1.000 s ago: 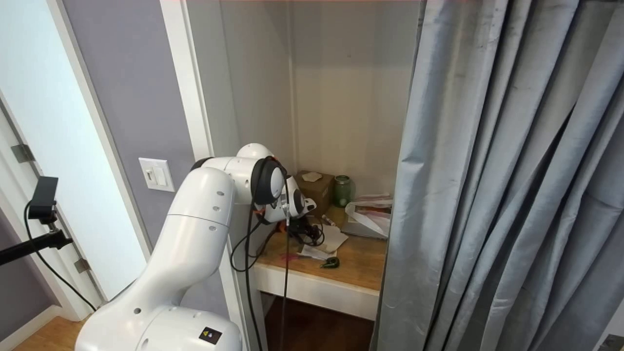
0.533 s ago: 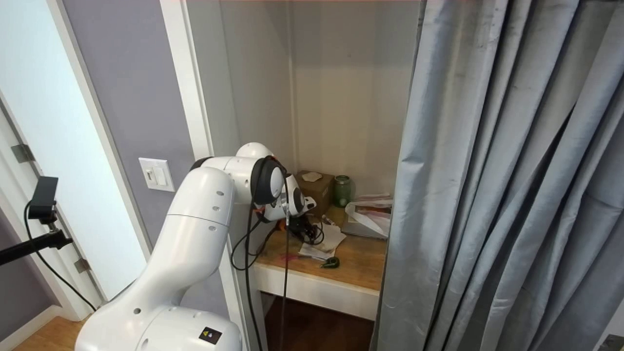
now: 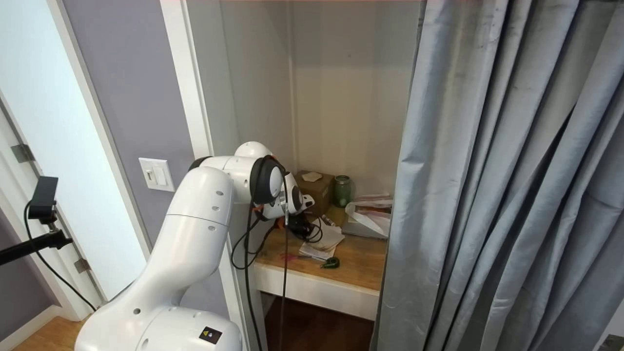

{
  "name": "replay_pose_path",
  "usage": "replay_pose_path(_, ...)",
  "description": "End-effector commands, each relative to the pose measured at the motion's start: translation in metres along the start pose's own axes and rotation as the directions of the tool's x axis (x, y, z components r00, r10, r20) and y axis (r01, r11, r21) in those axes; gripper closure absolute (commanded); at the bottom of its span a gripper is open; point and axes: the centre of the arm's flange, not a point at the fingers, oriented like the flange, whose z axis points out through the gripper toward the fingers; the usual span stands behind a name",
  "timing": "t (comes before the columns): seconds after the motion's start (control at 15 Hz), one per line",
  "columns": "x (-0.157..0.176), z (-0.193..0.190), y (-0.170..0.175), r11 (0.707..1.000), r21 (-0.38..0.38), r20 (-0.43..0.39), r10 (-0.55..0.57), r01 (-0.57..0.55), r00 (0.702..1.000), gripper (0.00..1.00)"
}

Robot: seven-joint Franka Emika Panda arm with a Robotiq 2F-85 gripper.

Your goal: Put the paper on the box

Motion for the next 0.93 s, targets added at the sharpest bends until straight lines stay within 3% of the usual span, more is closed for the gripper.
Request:
replay_pose_path(0.0, 0.003, 0.0, 0.01, 1.0, -0.013, 0.018, 0.007, -0.007, 1.0, 1.0)
replay_pose_path(0.47, 0.008, -0.038, 0.029, 0.999, -0.039, -0.004, 0.024, -0.024, 1.0, 0.99)
replay_pose_path(0.87, 0.011, -0.047, 0.031, 0.998, -0.058, 0.01, 0.025, -0.025, 1.0, 0.99)
